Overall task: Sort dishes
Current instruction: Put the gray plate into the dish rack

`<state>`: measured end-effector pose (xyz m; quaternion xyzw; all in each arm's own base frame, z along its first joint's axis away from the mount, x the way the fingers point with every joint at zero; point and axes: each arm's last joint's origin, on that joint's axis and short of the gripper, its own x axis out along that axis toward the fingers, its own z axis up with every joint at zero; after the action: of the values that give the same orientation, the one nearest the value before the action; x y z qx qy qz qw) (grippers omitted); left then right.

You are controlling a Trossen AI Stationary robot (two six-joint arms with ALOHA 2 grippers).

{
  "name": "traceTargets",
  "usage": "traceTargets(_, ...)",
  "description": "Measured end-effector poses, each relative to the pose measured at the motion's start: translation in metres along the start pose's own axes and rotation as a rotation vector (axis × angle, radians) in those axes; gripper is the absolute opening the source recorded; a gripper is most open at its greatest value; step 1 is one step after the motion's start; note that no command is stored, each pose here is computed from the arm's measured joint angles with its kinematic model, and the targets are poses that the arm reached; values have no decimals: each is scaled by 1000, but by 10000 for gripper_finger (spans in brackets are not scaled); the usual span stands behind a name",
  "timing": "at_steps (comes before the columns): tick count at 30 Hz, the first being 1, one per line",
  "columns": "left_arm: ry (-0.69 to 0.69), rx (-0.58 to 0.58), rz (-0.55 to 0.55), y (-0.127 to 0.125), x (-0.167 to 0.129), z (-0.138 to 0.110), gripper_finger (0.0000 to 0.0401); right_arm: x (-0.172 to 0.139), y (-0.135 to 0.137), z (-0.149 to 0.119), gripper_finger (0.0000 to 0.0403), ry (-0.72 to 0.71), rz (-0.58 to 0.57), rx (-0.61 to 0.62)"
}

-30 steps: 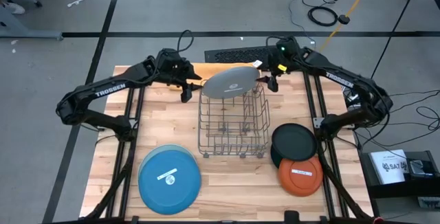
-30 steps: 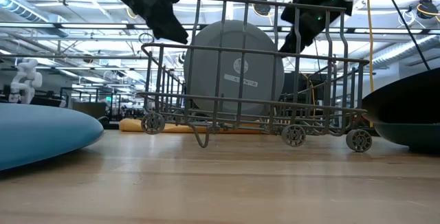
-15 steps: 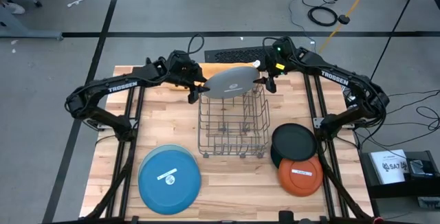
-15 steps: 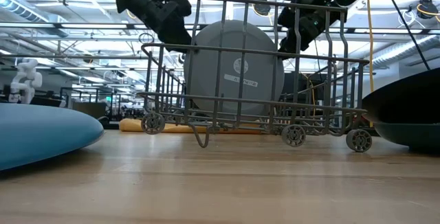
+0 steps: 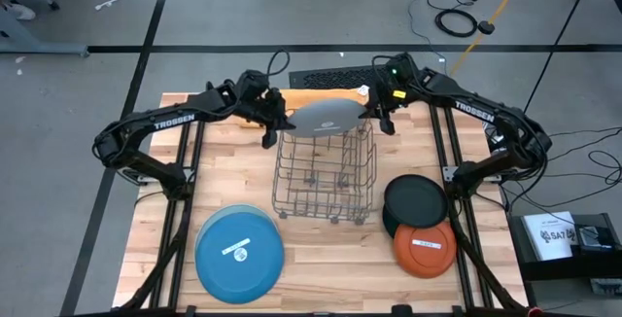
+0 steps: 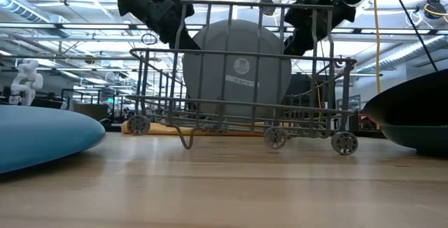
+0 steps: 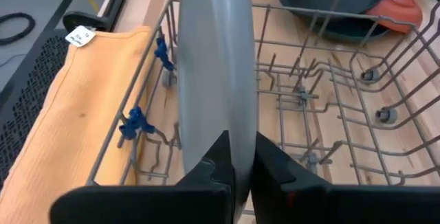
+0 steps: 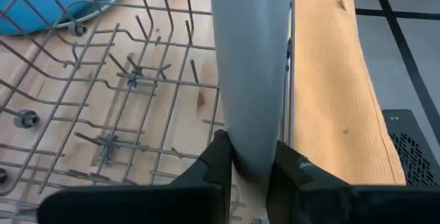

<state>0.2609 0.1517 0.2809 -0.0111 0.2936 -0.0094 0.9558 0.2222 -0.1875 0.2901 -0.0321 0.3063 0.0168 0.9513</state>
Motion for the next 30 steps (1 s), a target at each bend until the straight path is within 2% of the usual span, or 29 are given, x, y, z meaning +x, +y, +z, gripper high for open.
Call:
traceTargets(10,-92,36,-14,6,-18,30,17,-34,14,22,40,-62,-39,-4)
traceTargets(16,-121,58,13,13,-25,35,16,-35,16,23,38,-61,-35,80)
traceTargets(21,-133,82,31,21,-24,34,16,-32,19,25,38,-44,-66,120)
traceTargets(30,-115,42,-1,41,-3,22,16,-31,20,21,38,18,-99,217)
